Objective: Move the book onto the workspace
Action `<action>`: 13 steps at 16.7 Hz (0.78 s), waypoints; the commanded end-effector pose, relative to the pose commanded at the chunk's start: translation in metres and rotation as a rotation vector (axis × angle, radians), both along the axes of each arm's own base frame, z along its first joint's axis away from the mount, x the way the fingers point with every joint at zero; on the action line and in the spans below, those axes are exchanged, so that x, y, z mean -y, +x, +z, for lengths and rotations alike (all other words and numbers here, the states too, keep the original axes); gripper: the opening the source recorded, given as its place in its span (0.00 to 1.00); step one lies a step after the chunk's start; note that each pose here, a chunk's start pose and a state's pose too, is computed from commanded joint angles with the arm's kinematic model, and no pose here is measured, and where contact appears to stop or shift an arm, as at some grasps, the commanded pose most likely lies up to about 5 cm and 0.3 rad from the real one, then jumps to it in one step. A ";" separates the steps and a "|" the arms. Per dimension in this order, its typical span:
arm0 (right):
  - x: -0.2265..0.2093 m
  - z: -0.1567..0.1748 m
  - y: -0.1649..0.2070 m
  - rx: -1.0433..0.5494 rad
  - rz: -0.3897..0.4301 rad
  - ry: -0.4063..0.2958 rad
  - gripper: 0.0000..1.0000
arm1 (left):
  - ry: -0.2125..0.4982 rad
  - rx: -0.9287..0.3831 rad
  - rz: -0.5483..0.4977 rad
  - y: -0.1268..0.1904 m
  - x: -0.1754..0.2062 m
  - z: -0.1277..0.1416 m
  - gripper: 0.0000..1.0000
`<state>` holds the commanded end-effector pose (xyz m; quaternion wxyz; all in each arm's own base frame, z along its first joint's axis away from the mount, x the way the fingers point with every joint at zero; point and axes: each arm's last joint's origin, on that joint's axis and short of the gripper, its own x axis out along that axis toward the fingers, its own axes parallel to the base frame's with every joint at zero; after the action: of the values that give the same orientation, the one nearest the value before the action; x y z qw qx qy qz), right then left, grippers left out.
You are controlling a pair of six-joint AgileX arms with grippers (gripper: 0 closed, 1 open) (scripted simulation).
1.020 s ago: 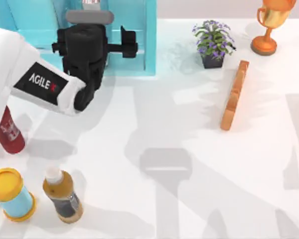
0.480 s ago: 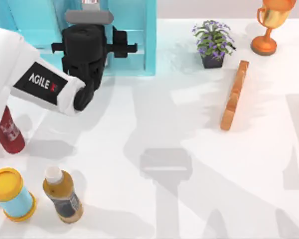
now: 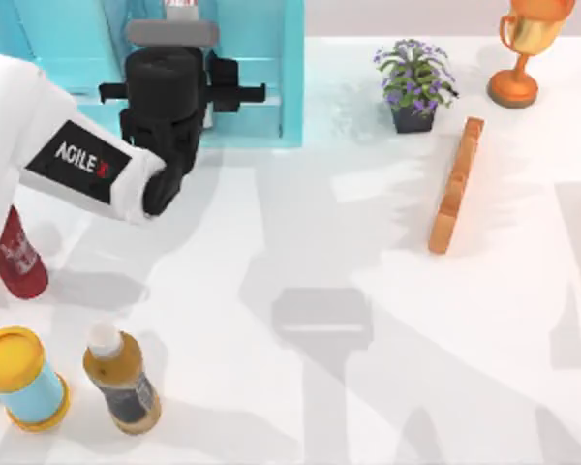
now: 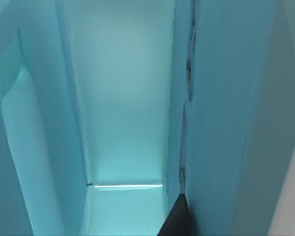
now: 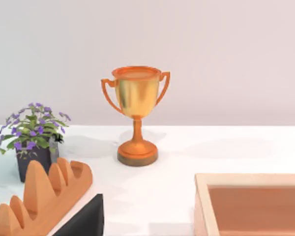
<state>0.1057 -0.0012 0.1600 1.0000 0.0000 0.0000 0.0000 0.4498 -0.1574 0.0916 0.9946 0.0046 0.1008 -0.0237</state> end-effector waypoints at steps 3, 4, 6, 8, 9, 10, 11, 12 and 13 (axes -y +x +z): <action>0.000 0.000 0.000 0.000 0.000 0.000 1.00 | 0.000 0.000 0.000 0.000 0.000 0.000 0.00; 0.000 0.000 0.000 0.000 0.000 0.000 1.00 | 0.000 0.000 0.000 0.000 0.000 0.000 0.00; 0.000 0.000 0.000 0.000 0.000 0.000 1.00 | 0.000 0.000 0.000 0.000 0.000 0.000 0.00; 0.000 0.000 0.000 0.000 0.000 0.000 1.00 | 0.001 0.000 -0.005 -0.001 0.003 0.001 0.00; 0.000 0.000 0.000 0.000 0.000 0.000 1.00 | 0.004 -0.009 -0.006 -0.004 0.004 0.002 0.00; 0.000 0.000 0.000 0.000 0.000 0.000 1.00 | 0.009 -0.022 -0.007 -0.008 0.007 0.006 0.00; 0.000 0.000 0.000 0.000 0.000 0.000 1.00 | 0.015 -0.037 -0.007 -0.015 0.010 0.012 0.00; 0.000 0.000 0.000 0.000 0.000 0.000 1.00 | 0.020 -0.049 -0.006 -0.022 0.013 0.021 0.00; 0.000 0.000 0.000 0.000 0.000 0.000 1.00 | 0.023 -0.056 -0.004 -0.030 0.015 0.034 0.00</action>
<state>0.1057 -0.0012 0.1600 1.0000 0.0000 0.0000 0.0000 0.4197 -0.1728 0.1257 0.9913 0.0154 0.1286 -0.0247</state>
